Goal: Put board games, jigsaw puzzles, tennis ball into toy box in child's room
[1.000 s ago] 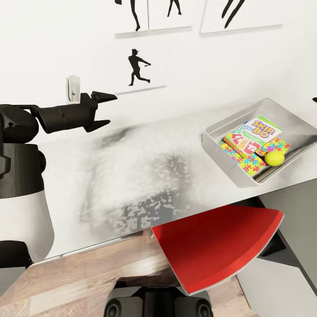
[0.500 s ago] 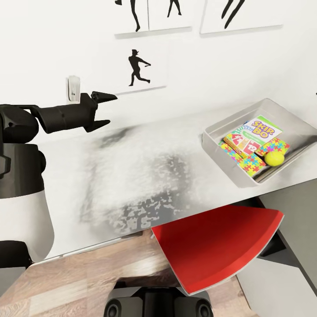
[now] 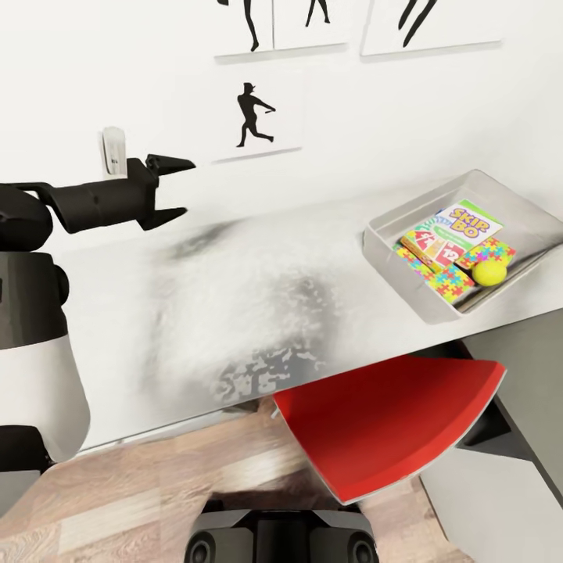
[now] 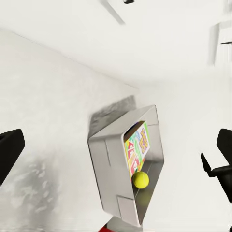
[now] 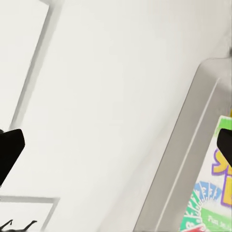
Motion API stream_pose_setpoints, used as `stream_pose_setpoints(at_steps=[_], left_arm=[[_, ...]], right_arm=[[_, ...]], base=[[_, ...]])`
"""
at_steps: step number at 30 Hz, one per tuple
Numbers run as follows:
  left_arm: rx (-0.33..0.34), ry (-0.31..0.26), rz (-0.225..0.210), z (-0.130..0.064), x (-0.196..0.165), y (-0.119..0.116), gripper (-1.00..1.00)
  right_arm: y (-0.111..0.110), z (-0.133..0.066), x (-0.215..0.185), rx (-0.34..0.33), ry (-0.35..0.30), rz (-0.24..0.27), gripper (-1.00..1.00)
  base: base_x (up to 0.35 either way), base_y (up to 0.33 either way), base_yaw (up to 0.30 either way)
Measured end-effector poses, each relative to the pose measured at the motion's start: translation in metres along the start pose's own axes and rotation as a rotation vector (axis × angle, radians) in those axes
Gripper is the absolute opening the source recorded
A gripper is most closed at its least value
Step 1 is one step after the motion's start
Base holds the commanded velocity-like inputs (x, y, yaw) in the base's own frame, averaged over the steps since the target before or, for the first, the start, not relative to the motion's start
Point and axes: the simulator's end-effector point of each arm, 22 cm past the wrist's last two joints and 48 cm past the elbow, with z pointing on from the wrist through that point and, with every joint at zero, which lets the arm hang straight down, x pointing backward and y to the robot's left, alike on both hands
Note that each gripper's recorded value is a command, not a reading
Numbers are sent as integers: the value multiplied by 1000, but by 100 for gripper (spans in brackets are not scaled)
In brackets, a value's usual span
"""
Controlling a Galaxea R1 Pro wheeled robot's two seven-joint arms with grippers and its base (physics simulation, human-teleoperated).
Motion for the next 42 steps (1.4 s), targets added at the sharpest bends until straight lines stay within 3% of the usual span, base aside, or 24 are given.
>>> stream_pose_setpoints(at_steps=[10,29,42], left_arm=[[4,-9,-5,-5,-6,1,100],[3,-12,-2,-7,-8,2,100],[4,-12,1,-8,-8,1,100]], right_arm=[[8,-20,-24,2,-53,-49,100],[6,-21,-24,7,-54,-56,100],[5,-22,-25,10,-55,-56,100]], base=[[-237,171,0],[-235,236,-11],[-68,312,-198]])
